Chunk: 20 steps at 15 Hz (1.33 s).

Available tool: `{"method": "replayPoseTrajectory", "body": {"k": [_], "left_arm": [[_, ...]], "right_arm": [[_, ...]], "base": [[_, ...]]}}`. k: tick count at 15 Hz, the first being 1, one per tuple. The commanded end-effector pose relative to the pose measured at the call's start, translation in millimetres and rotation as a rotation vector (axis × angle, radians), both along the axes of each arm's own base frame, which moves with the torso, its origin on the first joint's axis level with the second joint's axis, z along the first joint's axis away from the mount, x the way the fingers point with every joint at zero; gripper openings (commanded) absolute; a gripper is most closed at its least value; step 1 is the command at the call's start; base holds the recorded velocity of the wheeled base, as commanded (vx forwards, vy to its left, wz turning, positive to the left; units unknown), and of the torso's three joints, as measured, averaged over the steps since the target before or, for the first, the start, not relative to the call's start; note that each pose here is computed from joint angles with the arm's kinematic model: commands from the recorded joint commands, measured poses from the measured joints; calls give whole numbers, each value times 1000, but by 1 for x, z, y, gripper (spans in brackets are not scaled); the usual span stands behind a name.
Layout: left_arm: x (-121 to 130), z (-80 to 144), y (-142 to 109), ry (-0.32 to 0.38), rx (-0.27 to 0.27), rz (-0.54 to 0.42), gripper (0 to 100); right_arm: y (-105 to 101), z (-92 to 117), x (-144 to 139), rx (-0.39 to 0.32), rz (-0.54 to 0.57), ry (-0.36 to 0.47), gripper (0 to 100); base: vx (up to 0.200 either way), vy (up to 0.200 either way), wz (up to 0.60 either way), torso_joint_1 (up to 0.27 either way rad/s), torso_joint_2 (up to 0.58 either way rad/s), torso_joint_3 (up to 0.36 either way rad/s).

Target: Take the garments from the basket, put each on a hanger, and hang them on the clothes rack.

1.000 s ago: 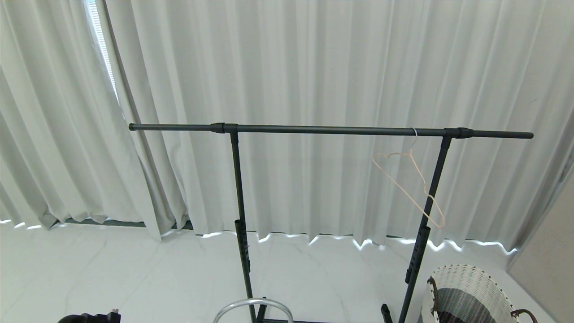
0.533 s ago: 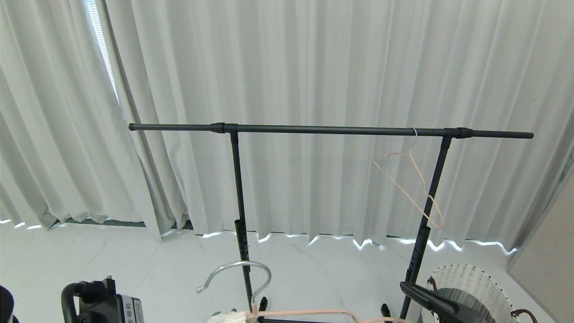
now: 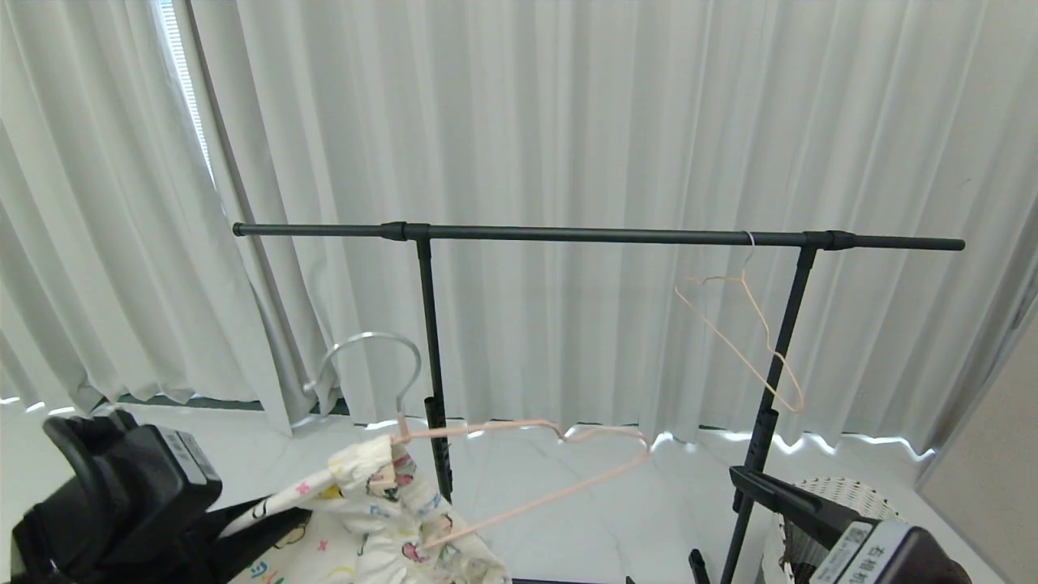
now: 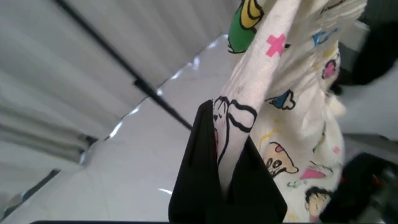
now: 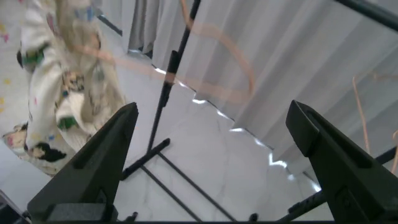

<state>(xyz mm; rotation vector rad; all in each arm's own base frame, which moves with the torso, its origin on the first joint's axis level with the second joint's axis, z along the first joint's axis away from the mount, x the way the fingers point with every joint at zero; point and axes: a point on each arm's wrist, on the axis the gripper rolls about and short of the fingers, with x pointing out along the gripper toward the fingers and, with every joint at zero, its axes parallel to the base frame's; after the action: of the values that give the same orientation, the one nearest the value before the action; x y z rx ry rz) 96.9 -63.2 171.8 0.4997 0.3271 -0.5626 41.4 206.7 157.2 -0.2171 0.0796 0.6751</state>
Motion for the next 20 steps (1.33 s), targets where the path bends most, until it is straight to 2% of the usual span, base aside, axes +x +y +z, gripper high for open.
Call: {"method": "replayPoseTrajectory", "body": {"k": [1, 4, 6, 8, 10, 11, 12, 13, 14, 17, 20], "left_arm": [[5, 12, 4, -44, -27, 65, 0], [4, 28, 4, -102, -66, 69, 0], [5, 42, 3, -143, -95, 63, 0], [4, 48, 3, -163, -106, 62, 0], [1, 49, 5, -175, -112, 55, 0], [-1, 50, 5, -180, -116, 47, 0], [-1, 50, 5, -180, -116, 44, 0], [-1, 51, 4, -184, -121, 42, 0], [-1, 53, 4, -188, -124, 39, 0], [-2, 61, 0, -207, -144, 4, 0], [-5, 66, -3, -220, -156, -34, 0]], "right_arm": [[4, -6, 4, 2, -22, 29, 100], [18, -12, 7, -23, -32, 61, 100], [40, -12, 16, -30, -72, 121, 100], [48, -7, 28, -24, -129, 189, 100], [51, 1, 32, 10, -106, 274, 100], [54, 7, 32, 44, -57, 331, 100], [56, 10, 32, 59, -36, 349, 100], [64, 18, 32, 123, 31, 409, 100], [70, 19, 33, 150, 57, 447, 100], [91, 12, 37, 191, 65, 491, 100], [106, 5, 44, 187, 67, 495, 100]], "base": [[0, 0, 0, 0, 0, 0], [0, 0, 0, 0, 0, 0], [0, 0, 0, 0, 0, 0], [0, 0, 0, 0, 0, 0], [0, 0, 0, 0, 0, 0], [0, 0, 0, 0, 0, 0], [0, 0, 0, 0, 0, 0], [0, 0, 0, 0, 0, 0], [0, 0, 0, 0, 0, 0], [0, 0, 0, 0, 0, 0], [0, 0, 0, 0, 0, 0]]}}
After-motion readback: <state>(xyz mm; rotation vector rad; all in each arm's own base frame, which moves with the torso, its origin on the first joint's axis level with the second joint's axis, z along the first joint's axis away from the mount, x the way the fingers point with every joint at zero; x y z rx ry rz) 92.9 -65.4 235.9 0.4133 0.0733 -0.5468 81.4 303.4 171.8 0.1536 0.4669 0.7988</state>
